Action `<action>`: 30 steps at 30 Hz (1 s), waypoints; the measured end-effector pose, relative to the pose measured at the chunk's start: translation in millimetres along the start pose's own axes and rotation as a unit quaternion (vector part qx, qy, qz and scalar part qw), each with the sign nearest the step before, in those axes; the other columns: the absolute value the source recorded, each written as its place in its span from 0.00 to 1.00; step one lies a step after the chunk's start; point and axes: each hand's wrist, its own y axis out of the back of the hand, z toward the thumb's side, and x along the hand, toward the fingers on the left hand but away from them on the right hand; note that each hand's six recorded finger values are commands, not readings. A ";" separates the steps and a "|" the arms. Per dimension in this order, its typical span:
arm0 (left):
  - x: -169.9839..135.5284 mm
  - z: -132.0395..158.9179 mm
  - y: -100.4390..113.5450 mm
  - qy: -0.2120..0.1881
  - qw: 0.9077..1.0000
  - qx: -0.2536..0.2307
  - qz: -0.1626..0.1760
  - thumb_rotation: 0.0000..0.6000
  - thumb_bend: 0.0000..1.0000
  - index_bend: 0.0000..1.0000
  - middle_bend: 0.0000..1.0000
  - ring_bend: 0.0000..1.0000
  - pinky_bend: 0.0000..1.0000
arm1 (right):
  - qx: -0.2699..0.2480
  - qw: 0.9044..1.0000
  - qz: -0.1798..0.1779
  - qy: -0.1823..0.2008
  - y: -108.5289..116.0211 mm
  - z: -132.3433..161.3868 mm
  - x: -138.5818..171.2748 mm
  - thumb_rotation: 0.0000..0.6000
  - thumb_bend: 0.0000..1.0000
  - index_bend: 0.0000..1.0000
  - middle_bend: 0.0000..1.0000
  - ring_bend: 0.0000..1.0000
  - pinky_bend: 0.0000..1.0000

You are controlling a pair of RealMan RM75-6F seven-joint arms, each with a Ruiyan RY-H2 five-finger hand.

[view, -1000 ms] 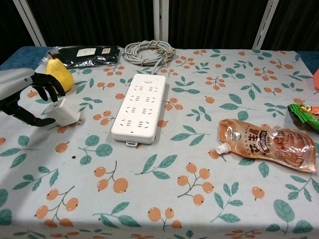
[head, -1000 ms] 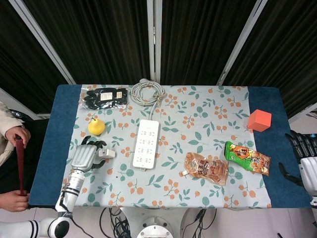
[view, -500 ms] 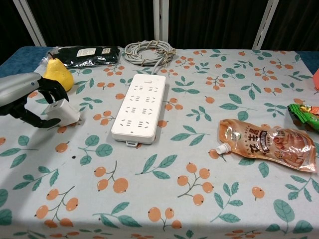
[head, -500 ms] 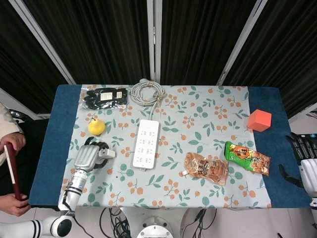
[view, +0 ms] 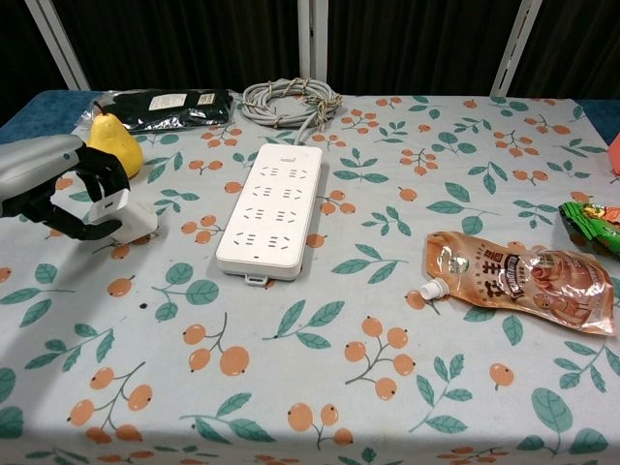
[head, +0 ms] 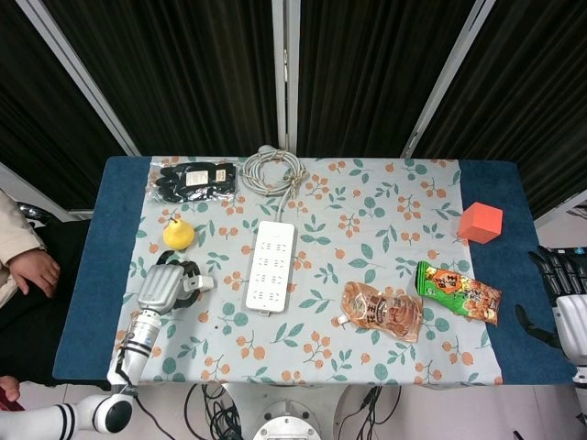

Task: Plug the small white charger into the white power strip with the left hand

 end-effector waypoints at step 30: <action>123.7 116.0 78.1 -0.155 0.971 0.172 -0.051 1.00 0.47 0.63 0.68 0.59 0.52 | -0.004 1.000 0.010 -0.009 -6.8 -4.3 -8.5 1.00 0.30 0.00 0.00 0.00 0.00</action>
